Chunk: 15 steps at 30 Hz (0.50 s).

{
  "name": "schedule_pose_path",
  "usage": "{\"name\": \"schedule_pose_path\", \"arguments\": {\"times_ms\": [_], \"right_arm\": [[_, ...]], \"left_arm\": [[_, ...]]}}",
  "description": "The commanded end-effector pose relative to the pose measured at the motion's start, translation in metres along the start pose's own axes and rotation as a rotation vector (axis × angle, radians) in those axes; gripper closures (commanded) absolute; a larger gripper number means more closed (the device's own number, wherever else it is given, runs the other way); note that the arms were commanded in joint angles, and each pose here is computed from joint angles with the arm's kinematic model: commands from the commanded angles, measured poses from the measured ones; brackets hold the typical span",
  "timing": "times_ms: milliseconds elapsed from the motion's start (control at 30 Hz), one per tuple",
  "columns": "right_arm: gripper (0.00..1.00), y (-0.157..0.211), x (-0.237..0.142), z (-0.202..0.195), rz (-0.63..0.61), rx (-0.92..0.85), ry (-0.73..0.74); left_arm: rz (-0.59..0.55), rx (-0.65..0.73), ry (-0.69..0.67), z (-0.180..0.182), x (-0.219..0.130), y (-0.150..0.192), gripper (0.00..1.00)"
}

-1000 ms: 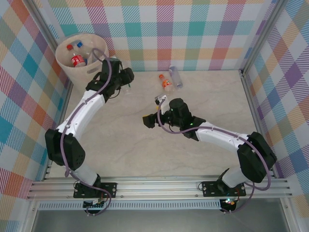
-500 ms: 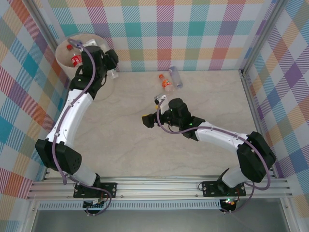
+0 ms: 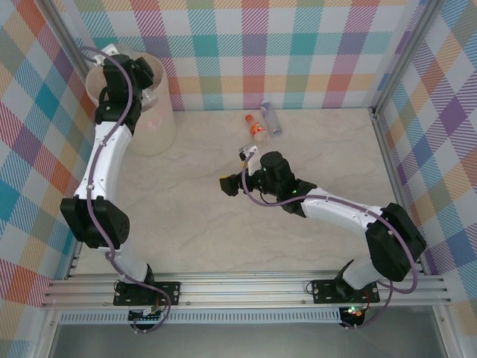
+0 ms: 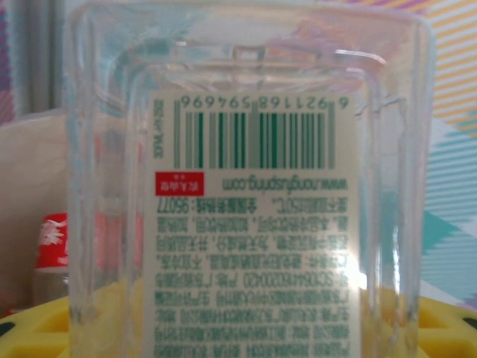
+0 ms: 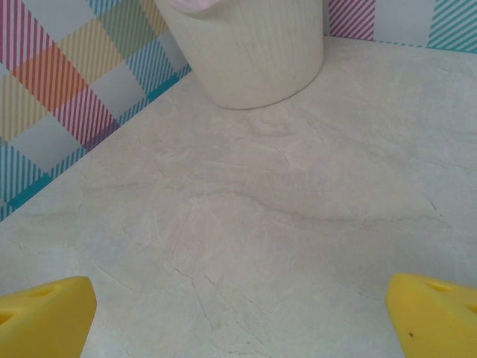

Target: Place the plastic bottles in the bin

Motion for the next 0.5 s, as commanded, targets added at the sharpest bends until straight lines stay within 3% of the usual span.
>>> {"name": "schedule_pose_path", "arguments": {"times_ms": [0, 333, 467], "right_arm": [[0.00, -0.013, -0.008, 0.003, -0.047, -0.031, 0.013], [0.00, -0.008, -0.009, -0.006, -0.029, -0.021, 0.064], [0.00, -0.004, -0.008, -0.008, -0.020, -0.020, 0.074]], "left_arm": [[-0.065, 0.004, -0.028, 0.018, 0.011, -0.031, 0.39], [-0.021, 0.054, -0.126, 0.078, 0.051, -0.042, 0.39], [0.025, 0.042, -0.143, 0.095, 0.069, -0.036, 0.31]]}}
Point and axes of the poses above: each hand's point on the last joint's axis, 136 mm out from that joint toward the fingers, its own x axis out along the fingers, its own z axis along the line the jaws close on, y = z × x, the point moved 1 cm from there along -x, back along the fingers
